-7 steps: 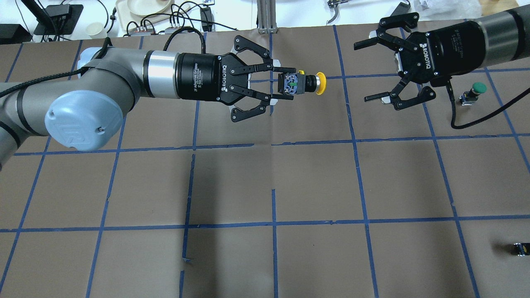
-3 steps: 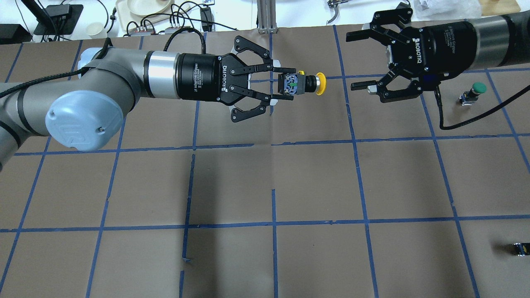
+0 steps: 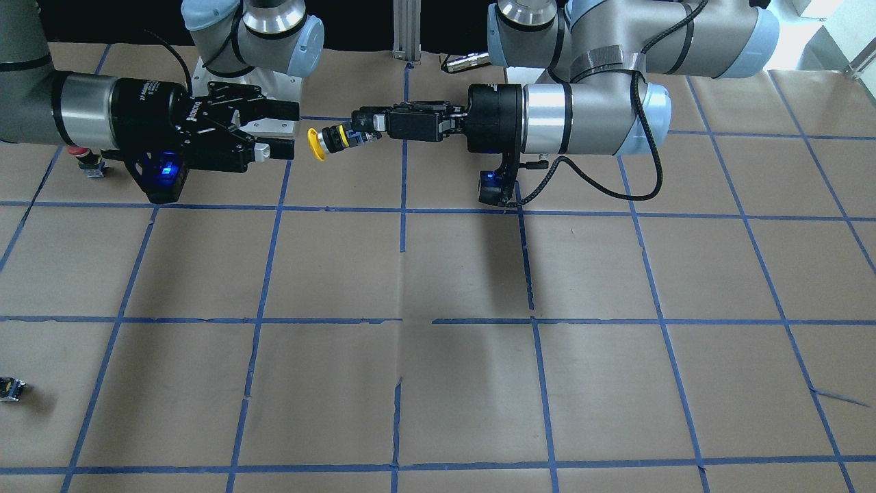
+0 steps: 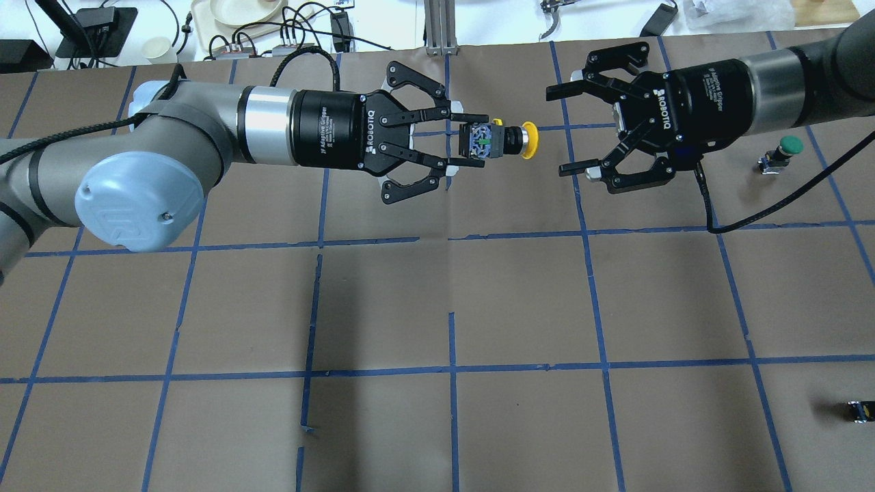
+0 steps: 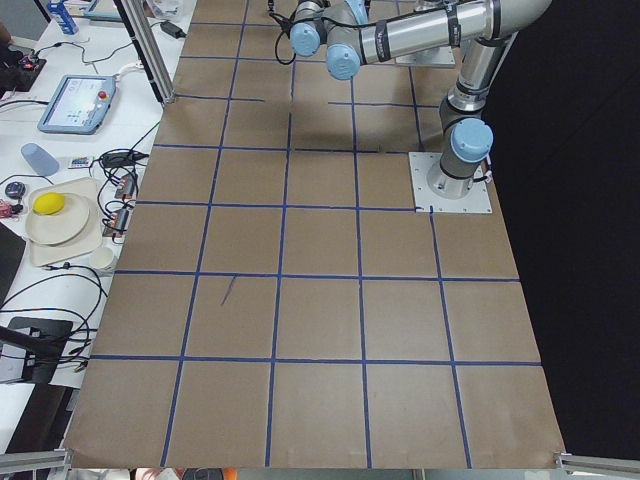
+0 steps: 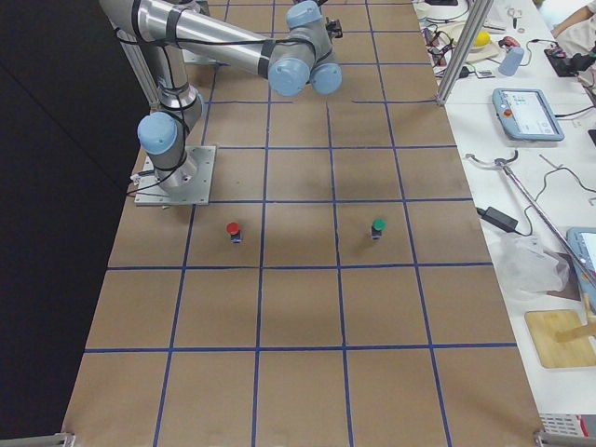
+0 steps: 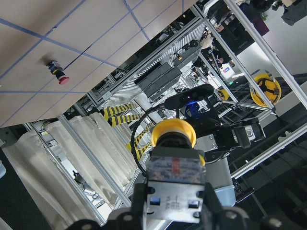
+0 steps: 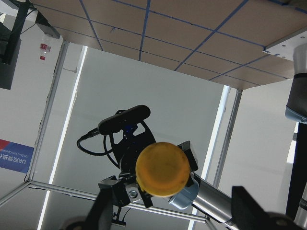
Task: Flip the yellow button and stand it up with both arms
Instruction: 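Close the right gripper on the yellow cap and open the left gripper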
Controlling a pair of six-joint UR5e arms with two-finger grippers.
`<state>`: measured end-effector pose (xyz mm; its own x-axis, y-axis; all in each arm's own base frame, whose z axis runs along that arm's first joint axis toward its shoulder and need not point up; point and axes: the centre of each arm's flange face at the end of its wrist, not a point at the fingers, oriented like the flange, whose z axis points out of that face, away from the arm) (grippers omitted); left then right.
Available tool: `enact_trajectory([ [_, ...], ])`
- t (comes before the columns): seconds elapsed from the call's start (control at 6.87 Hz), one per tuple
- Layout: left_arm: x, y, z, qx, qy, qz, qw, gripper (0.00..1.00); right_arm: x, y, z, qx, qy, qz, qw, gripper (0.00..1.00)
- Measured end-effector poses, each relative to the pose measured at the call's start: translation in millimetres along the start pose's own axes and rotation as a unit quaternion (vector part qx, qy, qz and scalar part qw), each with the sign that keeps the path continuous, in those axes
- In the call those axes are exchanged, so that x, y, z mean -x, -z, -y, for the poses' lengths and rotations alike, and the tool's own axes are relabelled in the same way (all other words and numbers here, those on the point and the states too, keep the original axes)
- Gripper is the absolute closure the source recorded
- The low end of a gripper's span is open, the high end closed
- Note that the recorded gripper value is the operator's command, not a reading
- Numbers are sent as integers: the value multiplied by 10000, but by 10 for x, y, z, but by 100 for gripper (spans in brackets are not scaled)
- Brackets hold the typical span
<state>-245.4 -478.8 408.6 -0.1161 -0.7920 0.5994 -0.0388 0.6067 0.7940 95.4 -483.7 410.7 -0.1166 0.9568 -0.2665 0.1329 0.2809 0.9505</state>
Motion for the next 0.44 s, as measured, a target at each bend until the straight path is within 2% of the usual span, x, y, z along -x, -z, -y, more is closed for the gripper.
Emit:
enact_trajectory([
  [0.15, 2, 0, 2, 0, 3, 0, 10000, 96, -20, -122, 11, 45, -11, -94, 9999, 13],
  [0.29, 3, -1, 3, 0, 5, 0, 10000, 96, -21, -225, 17, 73, 11, -174, 9998, 20],
  [0.44, 4, -1, 4, 0, 6, 1, 10000, 96, -16, -273, 27, 77, 46, -215, 9997, 44],
])
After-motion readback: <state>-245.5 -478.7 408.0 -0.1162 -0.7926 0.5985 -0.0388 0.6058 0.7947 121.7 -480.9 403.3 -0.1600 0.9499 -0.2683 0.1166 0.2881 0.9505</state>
